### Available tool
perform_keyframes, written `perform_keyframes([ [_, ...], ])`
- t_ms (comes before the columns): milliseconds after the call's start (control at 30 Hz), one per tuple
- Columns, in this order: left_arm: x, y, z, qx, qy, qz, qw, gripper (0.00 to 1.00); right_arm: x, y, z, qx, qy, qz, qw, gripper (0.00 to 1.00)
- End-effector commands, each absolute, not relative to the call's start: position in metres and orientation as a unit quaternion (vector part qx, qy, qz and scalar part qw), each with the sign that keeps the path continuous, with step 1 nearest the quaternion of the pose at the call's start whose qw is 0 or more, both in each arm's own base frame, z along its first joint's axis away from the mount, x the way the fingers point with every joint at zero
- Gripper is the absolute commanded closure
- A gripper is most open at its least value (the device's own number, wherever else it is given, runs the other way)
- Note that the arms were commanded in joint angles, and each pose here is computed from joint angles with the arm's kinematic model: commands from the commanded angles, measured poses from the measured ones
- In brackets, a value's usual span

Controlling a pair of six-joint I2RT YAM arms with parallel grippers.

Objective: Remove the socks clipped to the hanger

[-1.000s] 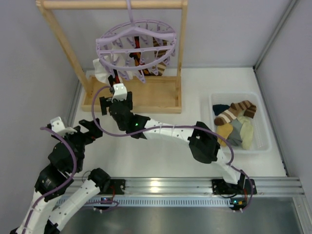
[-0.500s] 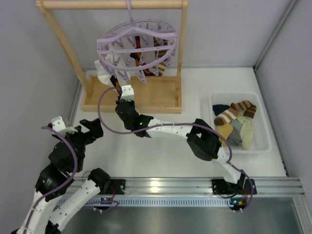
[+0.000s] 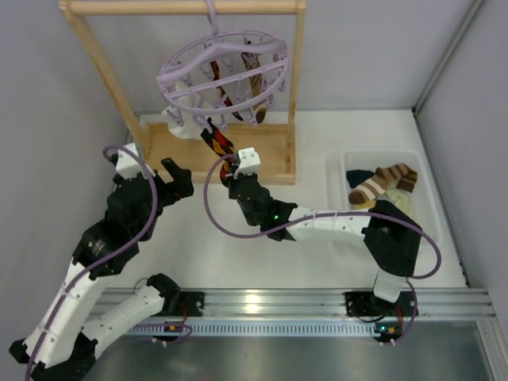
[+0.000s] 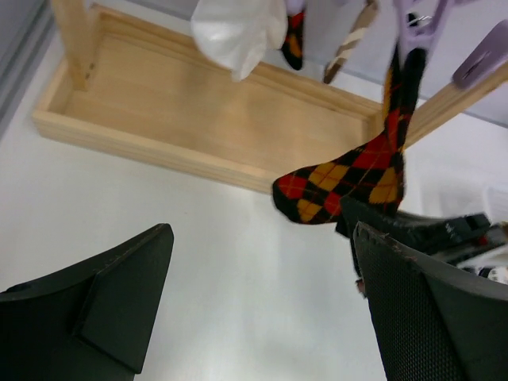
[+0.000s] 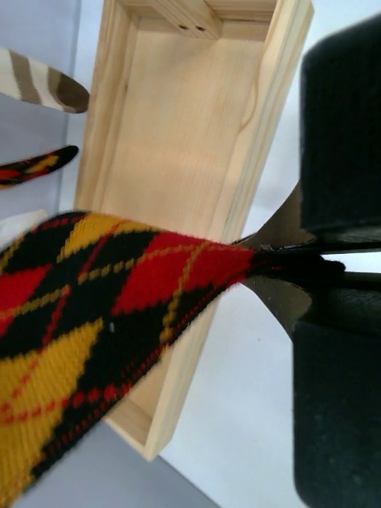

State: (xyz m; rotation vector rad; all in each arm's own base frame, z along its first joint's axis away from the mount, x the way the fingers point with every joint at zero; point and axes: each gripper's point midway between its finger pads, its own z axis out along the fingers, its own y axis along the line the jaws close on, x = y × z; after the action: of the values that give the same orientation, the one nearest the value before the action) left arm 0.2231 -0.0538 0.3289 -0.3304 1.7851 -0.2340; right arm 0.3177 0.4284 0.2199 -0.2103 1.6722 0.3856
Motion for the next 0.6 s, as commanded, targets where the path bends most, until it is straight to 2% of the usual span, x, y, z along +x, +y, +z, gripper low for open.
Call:
perform_keyframes([
  [0,0.240,-0.092,0.369,-0.129,0.769,-0.176,0.601,0.01,0.302,0.419,0.260,-0.078,0.707,0.226,0.665,0.99],
  [200,0.269,-0.125,0.417,-0.114,0.764,-0.204,0.602,0.01,0.282,0.407,0.266,-0.098,0.703,0.251,0.658,1.00],
  [400,0.292,-0.139,0.425,-0.116,0.768,-0.193,0.599,0.01,0.272,0.411,0.266,-0.109,0.704,0.262,0.651,1.00],
  [567,0.296,-0.155,0.420,-0.101,0.777,-0.209,0.586,0.06,0.264,0.418,0.267,-0.112,0.703,0.273,0.647,1.00],
])
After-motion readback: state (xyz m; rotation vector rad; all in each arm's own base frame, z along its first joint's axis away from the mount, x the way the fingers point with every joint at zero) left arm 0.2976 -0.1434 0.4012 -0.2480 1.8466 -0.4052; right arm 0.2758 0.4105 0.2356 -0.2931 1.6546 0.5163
